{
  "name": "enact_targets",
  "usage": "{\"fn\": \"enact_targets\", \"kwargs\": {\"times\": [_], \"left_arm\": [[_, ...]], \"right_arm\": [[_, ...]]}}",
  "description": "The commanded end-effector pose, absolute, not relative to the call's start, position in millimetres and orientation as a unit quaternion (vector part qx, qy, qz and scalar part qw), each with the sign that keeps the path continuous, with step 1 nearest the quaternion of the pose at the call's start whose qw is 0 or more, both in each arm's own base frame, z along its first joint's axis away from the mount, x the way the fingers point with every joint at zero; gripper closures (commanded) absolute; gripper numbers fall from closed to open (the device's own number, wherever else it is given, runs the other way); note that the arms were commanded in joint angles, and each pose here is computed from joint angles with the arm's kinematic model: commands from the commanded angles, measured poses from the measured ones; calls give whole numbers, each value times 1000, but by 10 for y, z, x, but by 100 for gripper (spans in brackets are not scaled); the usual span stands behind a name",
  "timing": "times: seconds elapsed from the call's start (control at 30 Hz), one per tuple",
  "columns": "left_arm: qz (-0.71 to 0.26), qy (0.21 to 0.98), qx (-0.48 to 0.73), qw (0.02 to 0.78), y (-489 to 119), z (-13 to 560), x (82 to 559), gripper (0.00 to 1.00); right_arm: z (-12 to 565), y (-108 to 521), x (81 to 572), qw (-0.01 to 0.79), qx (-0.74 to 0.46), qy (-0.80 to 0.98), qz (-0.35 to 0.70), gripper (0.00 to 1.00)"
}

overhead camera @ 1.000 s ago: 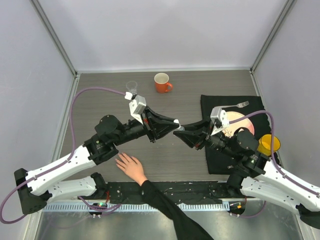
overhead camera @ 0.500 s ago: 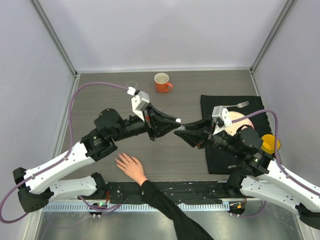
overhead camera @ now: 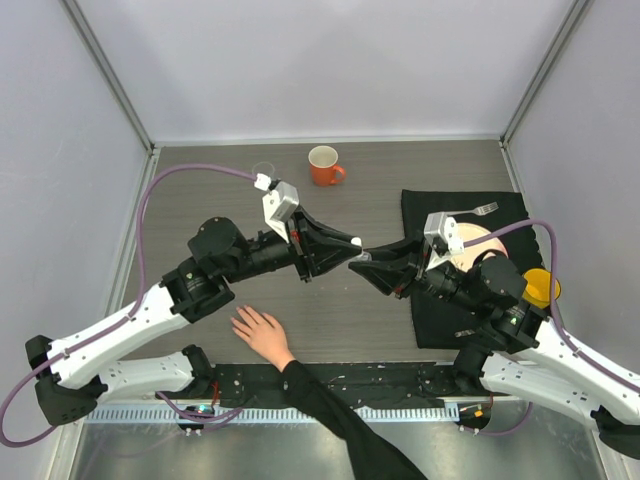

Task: Paint the nails

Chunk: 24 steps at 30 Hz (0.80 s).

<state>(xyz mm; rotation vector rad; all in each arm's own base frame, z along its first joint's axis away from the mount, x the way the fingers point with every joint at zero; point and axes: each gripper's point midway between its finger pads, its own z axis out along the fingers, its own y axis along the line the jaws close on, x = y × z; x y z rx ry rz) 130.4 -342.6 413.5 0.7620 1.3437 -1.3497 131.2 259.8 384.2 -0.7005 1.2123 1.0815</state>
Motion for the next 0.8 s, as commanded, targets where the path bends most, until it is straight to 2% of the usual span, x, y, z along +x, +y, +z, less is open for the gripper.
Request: {"fn": "enact_targets", "kwargs": {"times": [0.0,0.07,0.1,0.2,0.43,0.53,0.6,0.63,0.73,0.77], "left_arm": [[-534,624,323,470,-3424,3687,1292,67],[-527,620,312,490,-3358,3755,1334,55],[-526,616,306,500,-3312,3799,1339,38],[-527,592,284,539,-3107,3995,1319,9],[-536,568,265,565,-2734,4241,1147,6],[-523,593,216,573,-2653,4398,1287,6],[-484,646,185,561,-2698,4295,1500,6],[-483,642,174,569,-2659,4556,1524,6],[-433,687,126,570,-2678,4671,1802,14],[-418,702,122,563,-2774,4604,1902,20]], "right_arm": [[4625,2388,1168,705,-269,423,503,99],[4550,2397,1196,702,-269,432,498,99],[4515,2404,1208,702,-271,435,494,99],[4431,2413,1248,701,-271,446,486,99],[4402,2441,1310,704,-269,452,476,99],[4377,2452,1382,708,-262,462,467,99],[4387,2446,1429,711,-257,468,458,99],[4350,2441,1519,713,-245,483,444,99],[4337,2362,1713,726,-211,512,408,99],[4309,2367,1767,727,-206,519,399,99]]}}
